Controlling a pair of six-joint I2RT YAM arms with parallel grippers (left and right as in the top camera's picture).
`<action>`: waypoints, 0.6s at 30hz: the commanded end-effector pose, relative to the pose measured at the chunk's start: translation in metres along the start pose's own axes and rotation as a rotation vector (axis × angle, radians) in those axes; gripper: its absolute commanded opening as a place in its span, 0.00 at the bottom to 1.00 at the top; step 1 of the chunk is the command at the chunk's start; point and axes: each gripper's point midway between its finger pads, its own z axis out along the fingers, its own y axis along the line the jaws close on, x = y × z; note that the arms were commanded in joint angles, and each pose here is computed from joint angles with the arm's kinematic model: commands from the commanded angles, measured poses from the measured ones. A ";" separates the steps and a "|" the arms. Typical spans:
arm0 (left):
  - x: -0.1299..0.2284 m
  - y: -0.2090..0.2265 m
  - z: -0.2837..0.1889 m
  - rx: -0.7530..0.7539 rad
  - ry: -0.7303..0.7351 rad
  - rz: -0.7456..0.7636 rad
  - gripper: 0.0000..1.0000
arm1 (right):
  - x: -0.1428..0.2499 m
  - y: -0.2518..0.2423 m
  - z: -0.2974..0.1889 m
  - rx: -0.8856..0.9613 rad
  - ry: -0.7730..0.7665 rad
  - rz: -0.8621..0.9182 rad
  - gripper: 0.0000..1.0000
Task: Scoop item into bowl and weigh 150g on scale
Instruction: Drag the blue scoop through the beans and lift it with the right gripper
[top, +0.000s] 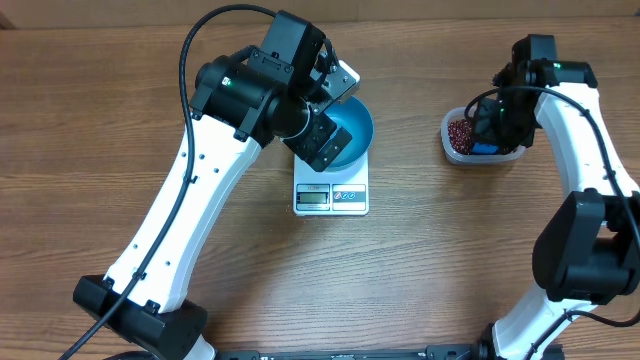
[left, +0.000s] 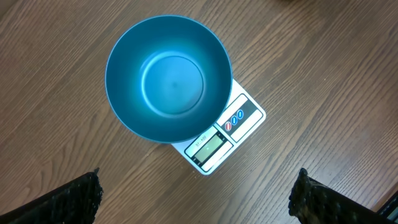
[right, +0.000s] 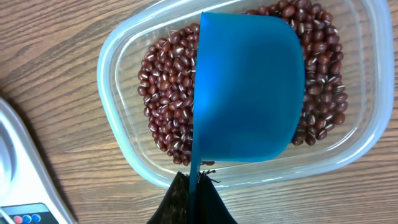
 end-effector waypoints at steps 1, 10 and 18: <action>0.000 -0.001 -0.002 0.011 -0.008 0.010 0.99 | 0.000 0.015 -0.018 -0.078 -0.030 -0.023 0.04; 0.001 -0.001 -0.002 0.011 -0.007 0.010 1.00 | 0.003 0.017 -0.020 -0.133 -0.014 -0.002 0.04; 0.001 -0.001 -0.002 0.011 -0.006 0.010 1.00 | 0.003 -0.003 -0.025 -0.177 0.003 0.076 0.04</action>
